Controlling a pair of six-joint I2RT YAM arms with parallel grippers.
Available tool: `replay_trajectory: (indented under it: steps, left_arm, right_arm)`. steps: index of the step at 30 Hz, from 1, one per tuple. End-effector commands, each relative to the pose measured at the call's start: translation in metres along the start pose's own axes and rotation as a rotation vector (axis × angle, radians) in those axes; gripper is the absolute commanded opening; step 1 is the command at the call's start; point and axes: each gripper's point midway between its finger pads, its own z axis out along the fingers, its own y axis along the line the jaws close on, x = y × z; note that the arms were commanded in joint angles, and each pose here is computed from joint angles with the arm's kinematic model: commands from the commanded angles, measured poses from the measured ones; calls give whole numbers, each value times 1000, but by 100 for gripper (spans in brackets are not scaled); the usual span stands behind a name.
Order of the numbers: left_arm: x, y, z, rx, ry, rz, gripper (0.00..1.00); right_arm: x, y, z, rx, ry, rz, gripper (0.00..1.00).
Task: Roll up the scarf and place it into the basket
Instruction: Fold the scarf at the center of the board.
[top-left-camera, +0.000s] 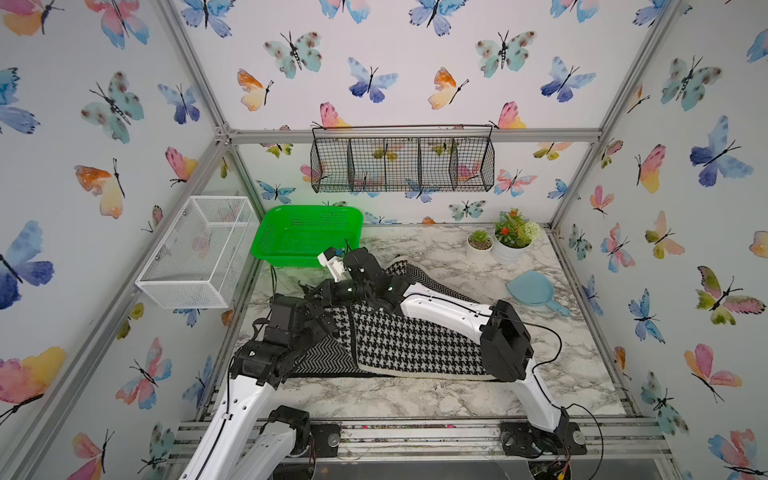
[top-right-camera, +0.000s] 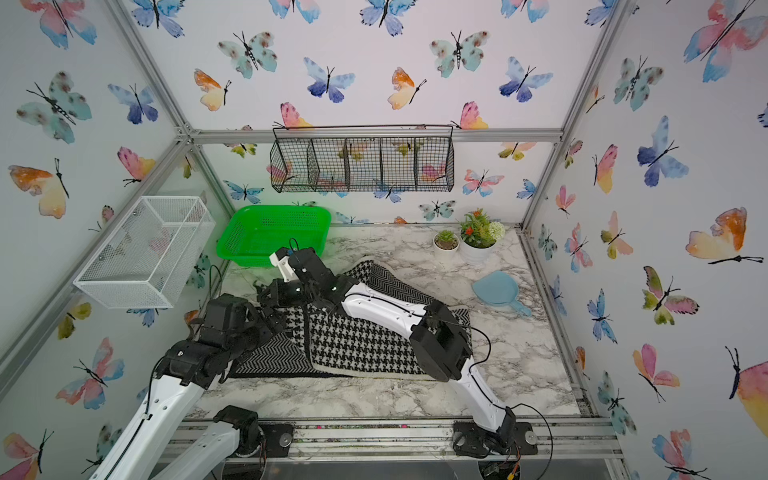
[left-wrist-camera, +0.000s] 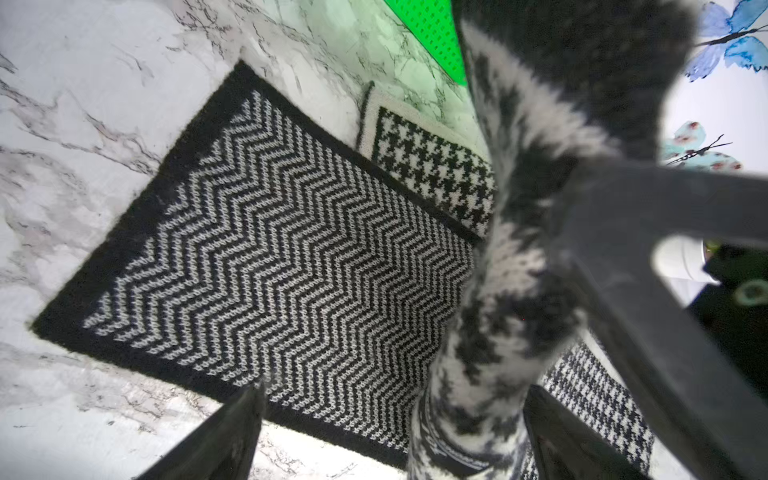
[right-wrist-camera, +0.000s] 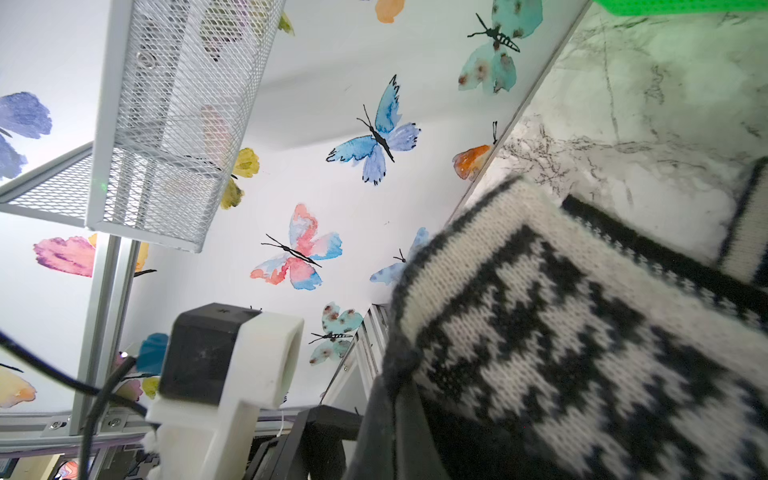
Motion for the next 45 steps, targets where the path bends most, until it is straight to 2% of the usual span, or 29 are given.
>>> replay_trajectory:
  steps: [1, 16, 25, 40, 45]
  left_arm:
    - [-5, -6, -10, 33, -19, 5, 98]
    - [-2, -10, -15, 75, -10, 8, 98]
    - [-8, -13, -25, 82, -32, 6, 98]
    - [-8, -12, -25, 84, -34, -5, 98]
    - [-7, -13, -22, 82, -29, -1, 98]
  right_arm:
    - [14, -2, 18, -33, 23, 8, 1]
    - [34, -30, 47, -50, 41, 67, 1]
    - [49, -41, 71, -132, 61, 138, 1]
    - [39, -19, 69, -187, 37, 118, 1]
    - [42, -29, 73, -169, 43, 126, 1]
